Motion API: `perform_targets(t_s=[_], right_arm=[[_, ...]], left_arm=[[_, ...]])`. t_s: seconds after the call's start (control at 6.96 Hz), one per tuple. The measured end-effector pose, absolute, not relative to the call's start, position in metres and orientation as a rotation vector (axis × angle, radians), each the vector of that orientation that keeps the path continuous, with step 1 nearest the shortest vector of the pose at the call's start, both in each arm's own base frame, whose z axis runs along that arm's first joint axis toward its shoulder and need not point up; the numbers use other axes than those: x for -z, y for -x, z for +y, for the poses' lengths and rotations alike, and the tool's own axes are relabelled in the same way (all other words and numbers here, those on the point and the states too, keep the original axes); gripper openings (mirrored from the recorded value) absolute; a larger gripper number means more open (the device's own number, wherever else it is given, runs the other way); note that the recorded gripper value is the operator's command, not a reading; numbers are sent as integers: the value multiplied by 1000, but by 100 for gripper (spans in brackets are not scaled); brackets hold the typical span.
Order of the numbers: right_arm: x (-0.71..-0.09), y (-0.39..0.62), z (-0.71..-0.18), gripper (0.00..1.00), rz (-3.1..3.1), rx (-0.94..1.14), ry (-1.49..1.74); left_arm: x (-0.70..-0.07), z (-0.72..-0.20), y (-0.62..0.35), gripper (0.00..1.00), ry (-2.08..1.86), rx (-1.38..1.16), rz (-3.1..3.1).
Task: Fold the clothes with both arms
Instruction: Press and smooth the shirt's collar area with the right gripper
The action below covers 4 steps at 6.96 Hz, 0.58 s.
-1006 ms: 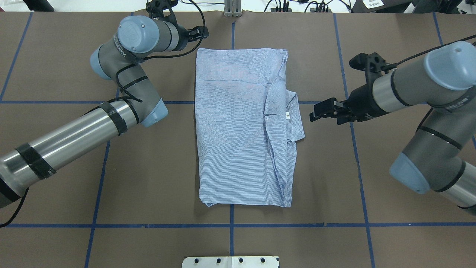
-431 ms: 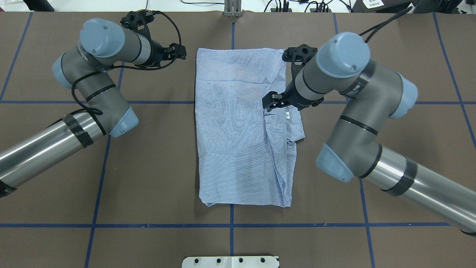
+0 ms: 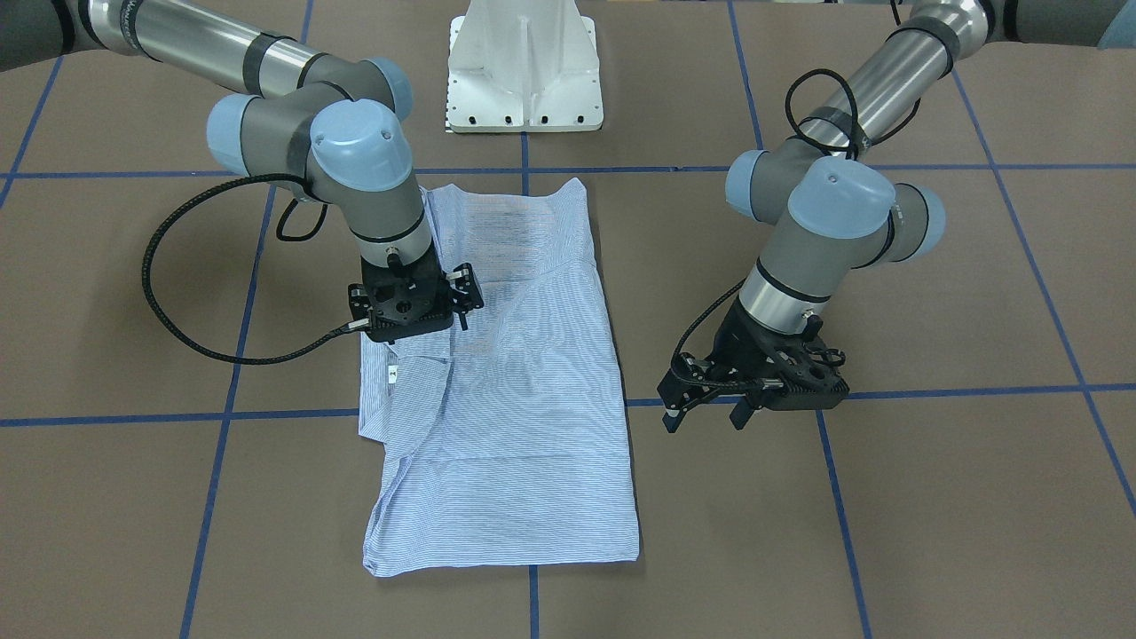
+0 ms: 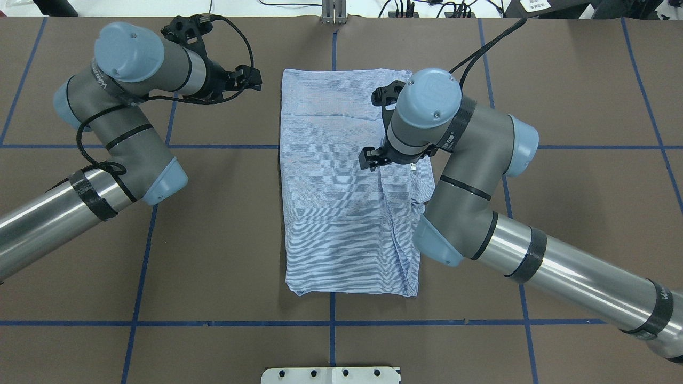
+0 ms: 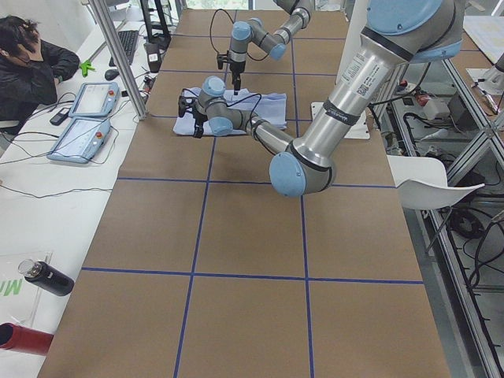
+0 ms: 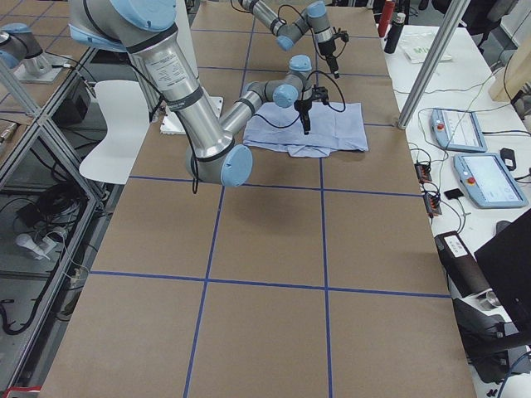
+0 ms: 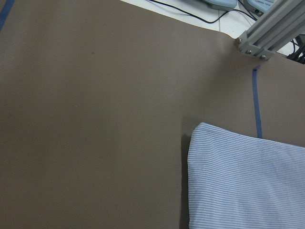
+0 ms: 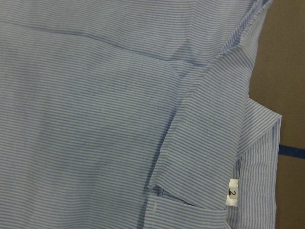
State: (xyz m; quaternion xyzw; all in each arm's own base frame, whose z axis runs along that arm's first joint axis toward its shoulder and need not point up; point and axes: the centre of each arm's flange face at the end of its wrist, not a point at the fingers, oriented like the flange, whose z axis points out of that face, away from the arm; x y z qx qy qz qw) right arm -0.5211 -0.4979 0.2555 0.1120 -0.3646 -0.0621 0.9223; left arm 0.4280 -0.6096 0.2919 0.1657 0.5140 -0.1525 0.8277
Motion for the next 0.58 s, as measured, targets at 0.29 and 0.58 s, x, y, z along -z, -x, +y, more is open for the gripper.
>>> perform_targets(t_s=[0.29, 0.58], right_arm=[[-268, 546, -480, 100, -661, 179, -228], [-274, 552, -474, 100, -614, 202, -210]], left_arm=[[-288, -608, -426, 100, -354, 322, 1097], [-286, -607, -427, 100, -353, 323, 1101]])
